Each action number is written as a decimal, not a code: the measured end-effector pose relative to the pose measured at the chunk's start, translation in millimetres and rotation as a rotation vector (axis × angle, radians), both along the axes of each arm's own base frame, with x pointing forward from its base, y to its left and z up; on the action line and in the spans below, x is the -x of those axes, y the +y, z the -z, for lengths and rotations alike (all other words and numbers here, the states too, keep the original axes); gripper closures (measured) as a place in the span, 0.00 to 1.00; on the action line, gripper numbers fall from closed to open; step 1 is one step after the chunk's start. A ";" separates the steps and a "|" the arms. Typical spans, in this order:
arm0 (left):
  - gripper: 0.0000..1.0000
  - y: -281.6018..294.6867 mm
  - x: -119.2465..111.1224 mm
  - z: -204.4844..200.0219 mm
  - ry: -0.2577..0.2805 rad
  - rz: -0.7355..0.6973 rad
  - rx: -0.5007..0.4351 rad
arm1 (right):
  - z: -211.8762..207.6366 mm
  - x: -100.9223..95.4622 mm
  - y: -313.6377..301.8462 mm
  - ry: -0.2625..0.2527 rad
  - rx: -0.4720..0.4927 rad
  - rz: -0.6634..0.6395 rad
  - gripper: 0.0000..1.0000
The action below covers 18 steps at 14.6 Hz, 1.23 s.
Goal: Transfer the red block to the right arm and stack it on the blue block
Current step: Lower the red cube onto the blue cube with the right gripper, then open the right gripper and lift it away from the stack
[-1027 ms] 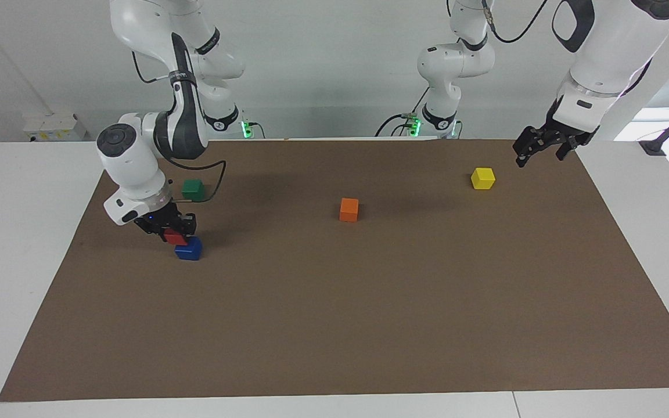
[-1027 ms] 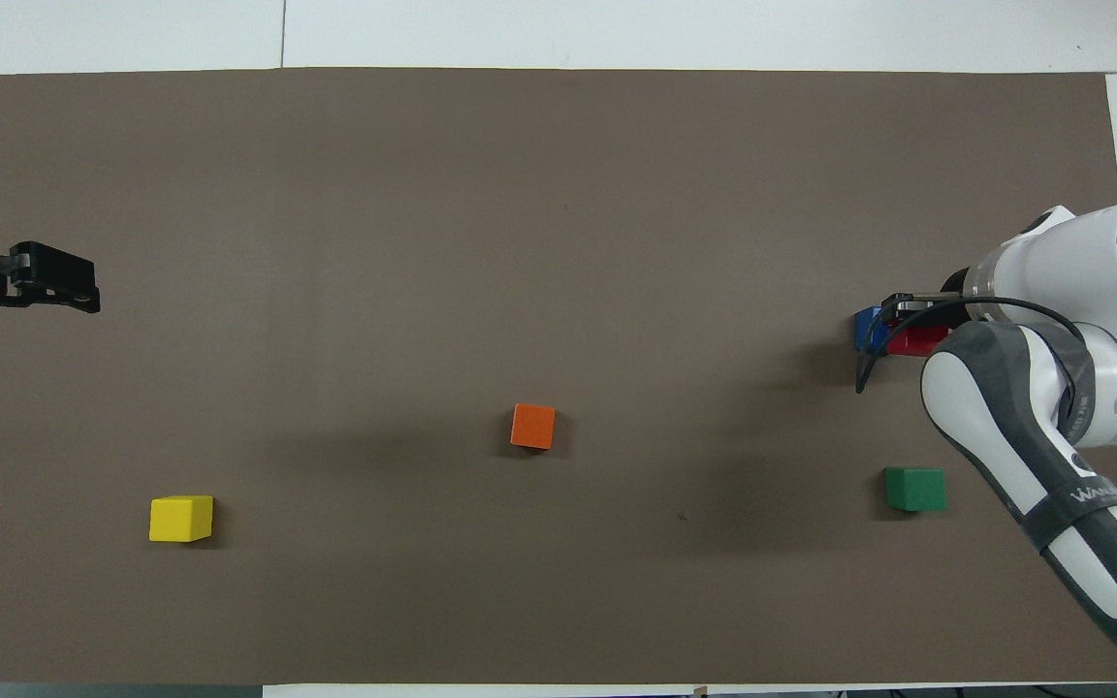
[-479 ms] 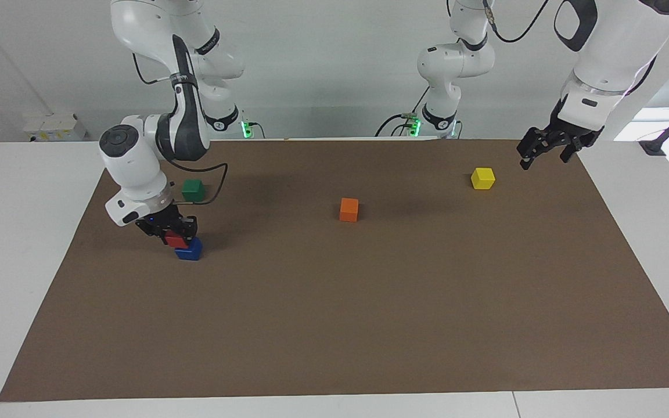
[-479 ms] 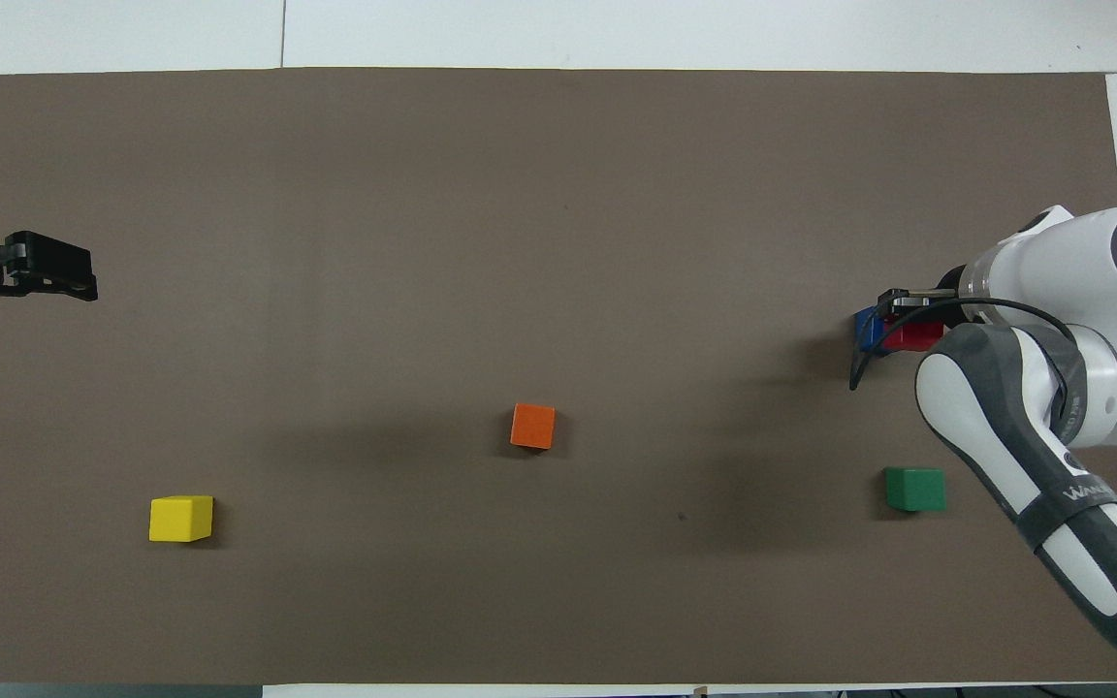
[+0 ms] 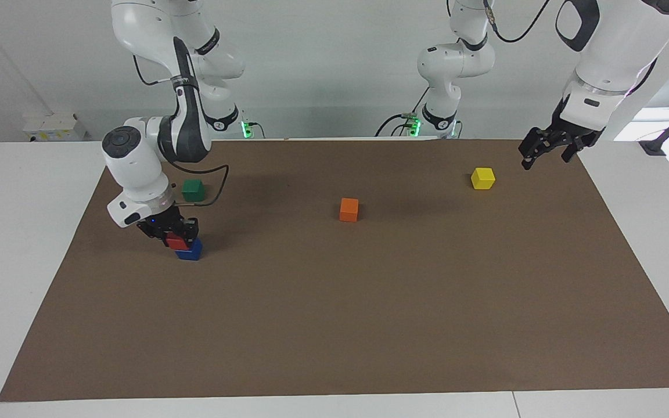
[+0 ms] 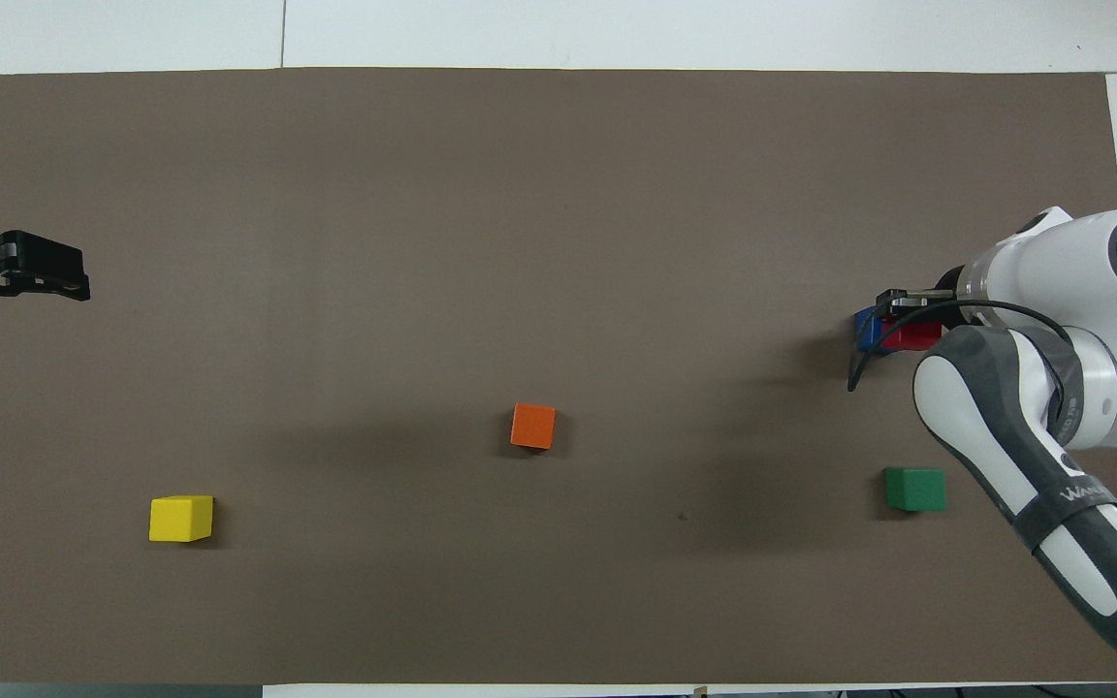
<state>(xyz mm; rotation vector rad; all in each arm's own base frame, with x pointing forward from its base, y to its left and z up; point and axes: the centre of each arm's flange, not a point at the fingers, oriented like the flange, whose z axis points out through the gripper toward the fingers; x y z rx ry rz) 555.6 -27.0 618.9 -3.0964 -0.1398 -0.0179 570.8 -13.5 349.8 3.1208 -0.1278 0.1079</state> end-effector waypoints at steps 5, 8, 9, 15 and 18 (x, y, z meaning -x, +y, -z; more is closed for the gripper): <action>0.00 0.0 0.0 0.0 0.000 0.000 0.000 | 2.9 1.2 -0.2 0.016 -0.002 0.022 0.21; 0.00 0.0 0.0 0.0 0.000 0.000 0.000 | -2.3 -0.2 -0.1 0.036 -0.001 0.023 0.00; 0.00 0.0 0.0 0.0 0.000 0.000 0.000 | -5.4 -1.4 0.0 0.042 -0.001 0.023 0.00; 0.00 0.0 0.0 0.0 0.000 0.000 0.000 | -49.8 -14.2 1.3 0.092 0.003 0.023 0.00; 0.00 0.0 0.0 0.0 0.000 0.000 0.000 | -110.8 -18.0 4.9 0.087 0.011 -0.033 0.00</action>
